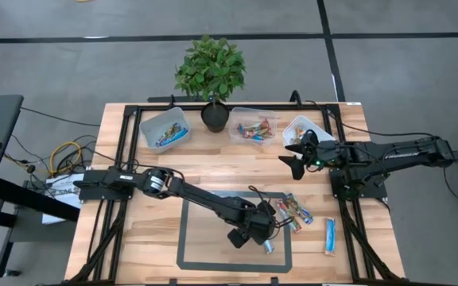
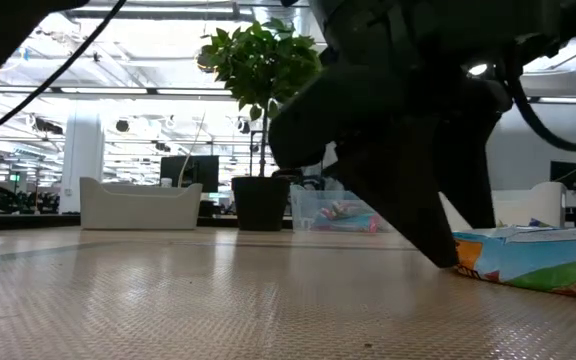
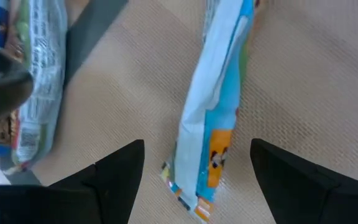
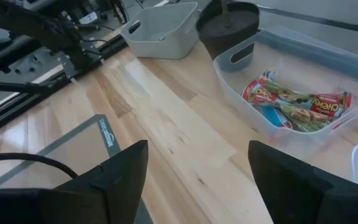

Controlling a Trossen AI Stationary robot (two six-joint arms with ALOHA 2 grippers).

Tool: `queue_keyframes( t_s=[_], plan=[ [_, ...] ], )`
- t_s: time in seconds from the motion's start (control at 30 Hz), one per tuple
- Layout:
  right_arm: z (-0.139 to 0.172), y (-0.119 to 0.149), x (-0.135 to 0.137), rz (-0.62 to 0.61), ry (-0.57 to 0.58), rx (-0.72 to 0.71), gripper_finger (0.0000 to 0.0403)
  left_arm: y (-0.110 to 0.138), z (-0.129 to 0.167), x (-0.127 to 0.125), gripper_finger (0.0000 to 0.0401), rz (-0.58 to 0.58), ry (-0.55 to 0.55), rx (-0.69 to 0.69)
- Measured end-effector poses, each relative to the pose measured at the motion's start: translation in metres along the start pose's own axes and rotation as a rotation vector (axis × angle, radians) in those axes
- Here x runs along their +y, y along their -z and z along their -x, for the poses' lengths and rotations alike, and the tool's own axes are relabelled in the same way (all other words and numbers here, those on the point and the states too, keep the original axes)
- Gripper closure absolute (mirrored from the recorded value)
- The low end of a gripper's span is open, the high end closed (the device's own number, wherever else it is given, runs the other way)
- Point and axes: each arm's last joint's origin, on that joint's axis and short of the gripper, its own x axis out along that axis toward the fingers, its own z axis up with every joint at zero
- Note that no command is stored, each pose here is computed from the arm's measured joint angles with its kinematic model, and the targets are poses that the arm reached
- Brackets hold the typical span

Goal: Pick and place Granola Bars by type
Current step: Put the yellow granola bar into the white bin

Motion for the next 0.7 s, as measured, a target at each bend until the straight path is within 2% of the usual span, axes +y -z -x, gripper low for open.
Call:
queue_keyframes(
  t_s=[0.13,0.27,0.5,0.7],
  plan=[
    [0.0,0.0,0.0,0.0,0.0,0.0,0.0131,0.001,0.0,0.001,0.0117,0.02,0.042,-0.027],
    [0.0,0.0,0.0,0.001,0.0,0.0,0.0131,0.002,-0.009,-0.001,0.0143,0.022,0.046,-0.029],
    [0.0,0.0,0.0,0.001,0.001,0.001,0.0131,0.002,-0.017,-0.003,0.0229,0.028,0.057,-0.032],
    [0.0,0.0,0.0,0.0,0.0,0.001,0.0131,-0.003,-0.012,0.002,0.0308,0.053,0.039,-0.038]
  ],
)
